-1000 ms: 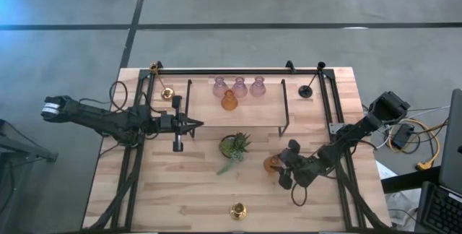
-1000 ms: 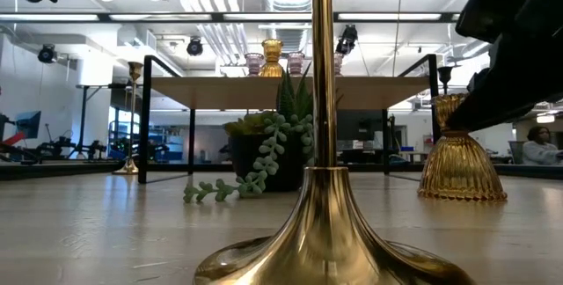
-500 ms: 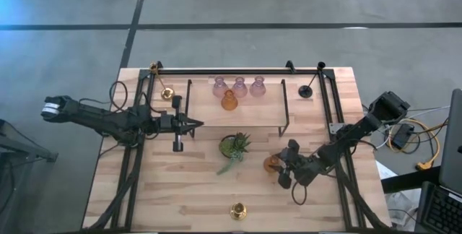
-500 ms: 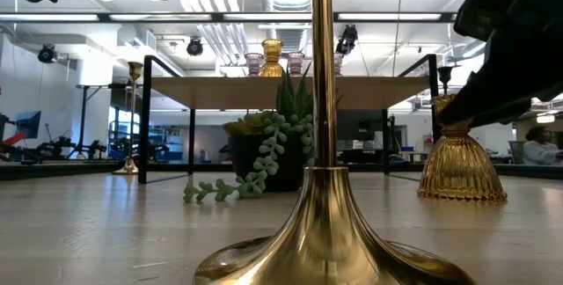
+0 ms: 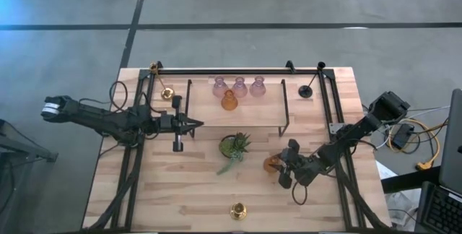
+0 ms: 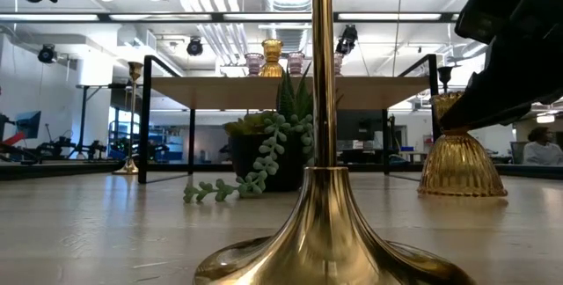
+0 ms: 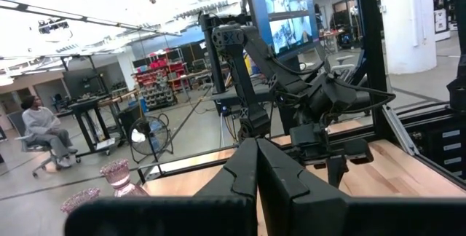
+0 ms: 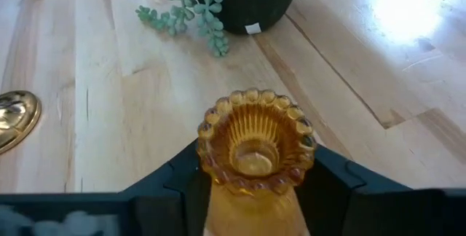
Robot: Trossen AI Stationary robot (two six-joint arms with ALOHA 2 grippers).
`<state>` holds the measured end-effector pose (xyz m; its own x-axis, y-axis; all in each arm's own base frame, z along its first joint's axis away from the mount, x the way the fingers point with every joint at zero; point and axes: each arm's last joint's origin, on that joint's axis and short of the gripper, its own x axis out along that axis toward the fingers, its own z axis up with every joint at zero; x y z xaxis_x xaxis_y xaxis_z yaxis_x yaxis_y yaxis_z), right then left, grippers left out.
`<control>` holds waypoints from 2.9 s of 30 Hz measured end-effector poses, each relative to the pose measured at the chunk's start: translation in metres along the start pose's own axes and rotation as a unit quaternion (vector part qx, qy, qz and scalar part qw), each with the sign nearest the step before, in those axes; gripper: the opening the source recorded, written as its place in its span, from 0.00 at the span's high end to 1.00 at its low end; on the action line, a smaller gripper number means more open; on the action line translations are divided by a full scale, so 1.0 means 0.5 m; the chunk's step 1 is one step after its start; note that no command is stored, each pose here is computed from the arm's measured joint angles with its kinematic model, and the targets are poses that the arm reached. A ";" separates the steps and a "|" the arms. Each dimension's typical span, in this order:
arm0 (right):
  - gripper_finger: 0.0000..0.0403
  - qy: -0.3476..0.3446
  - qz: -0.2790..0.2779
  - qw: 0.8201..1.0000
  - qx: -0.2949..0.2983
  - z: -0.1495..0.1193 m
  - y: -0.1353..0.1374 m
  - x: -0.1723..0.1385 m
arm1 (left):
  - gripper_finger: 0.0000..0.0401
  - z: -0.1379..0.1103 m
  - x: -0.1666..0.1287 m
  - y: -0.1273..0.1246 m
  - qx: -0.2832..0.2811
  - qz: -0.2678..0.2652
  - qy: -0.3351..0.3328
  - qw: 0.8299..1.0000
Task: Pick & Place candle stick holders
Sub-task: Put the yellow glass candle holder on the shelf
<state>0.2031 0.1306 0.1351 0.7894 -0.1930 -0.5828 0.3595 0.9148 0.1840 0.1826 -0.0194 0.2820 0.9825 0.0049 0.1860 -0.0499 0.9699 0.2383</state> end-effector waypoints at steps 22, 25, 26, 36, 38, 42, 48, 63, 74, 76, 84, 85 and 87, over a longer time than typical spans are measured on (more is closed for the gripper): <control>0.69 0.004 0.047 0.998 -0.038 0.128 0.042 -0.017 | 0.98 0.000 0.000 0.000 -0.002 0.000 0.000 1.000; 0.69 0.010 0.034 0.997 -0.062 0.189 0.040 -0.038 | 0.98 0.000 0.000 0.000 -0.003 0.000 0.000 1.000; 0.69 0.011 0.025 0.997 -0.075 0.206 0.037 -0.044 | 0.98 0.000 0.000 0.000 -0.003 0.000 0.000 1.000; 0.69 -0.045 -0.043 0.991 -0.116 0.352 -0.030 -0.044 | 0.98 0.000 0.000 0.000 -0.010 0.000 0.000 1.000; 0.69 -0.065 -0.054 0.992 -0.099 0.374 -0.045 -0.039 | 0.98 0.000 0.000 0.000 -0.010 0.000 0.000 1.000; 0.69 -0.094 -0.074 0.989 -0.086 0.399 -0.073 -0.027 | 0.98 0.000 0.000 0.000 -0.010 0.000 0.000 1.000; 0.69 -0.104 -0.102 0.987 -0.065 0.408 -0.112 -0.010 | 0.98 0.000 0.000 0.000 -0.010 0.000 0.000 1.000; 0.69 -0.083 -0.105 0.989 -0.059 0.413 -0.162 0.063 | 0.98 0.001 0.000 0.000 -0.010 0.001 -0.003 1.000; 0.69 -0.084 -0.123 0.988 -0.047 0.420 -0.181 0.073 | 0.98 0.001 -0.001 0.000 -0.010 0.000 -0.001 1.000; 0.69 -0.084 -0.127 0.987 -0.045 0.421 -0.186 0.074 | 0.98 0.001 -0.001 0.000 -0.010 0.000 -0.001 1.000; 0.69 -0.086 -0.139 0.986 -0.039 0.425 -0.200 0.075 | 0.98 0.001 -0.001 0.000 -0.010 0.000 -0.001 1.000; 0.69 -0.086 -0.140 0.986 -0.038 0.426 -0.202 0.075 | 0.98 0.001 -0.001 0.000 -0.010 0.000 -0.001 1.000; 0.70 -0.086 -0.141 0.985 -0.038 0.426 -0.203 0.075 | 0.98 0.001 -0.001 0.000 -0.010 0.000 -0.001 1.000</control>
<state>0.3023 -0.0448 0.2632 0.7384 -0.4952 -0.4578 0.5439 0.8386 -0.0298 0.1820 -0.0195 0.2824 0.9821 0.0038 0.1886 -0.0460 0.9744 0.2200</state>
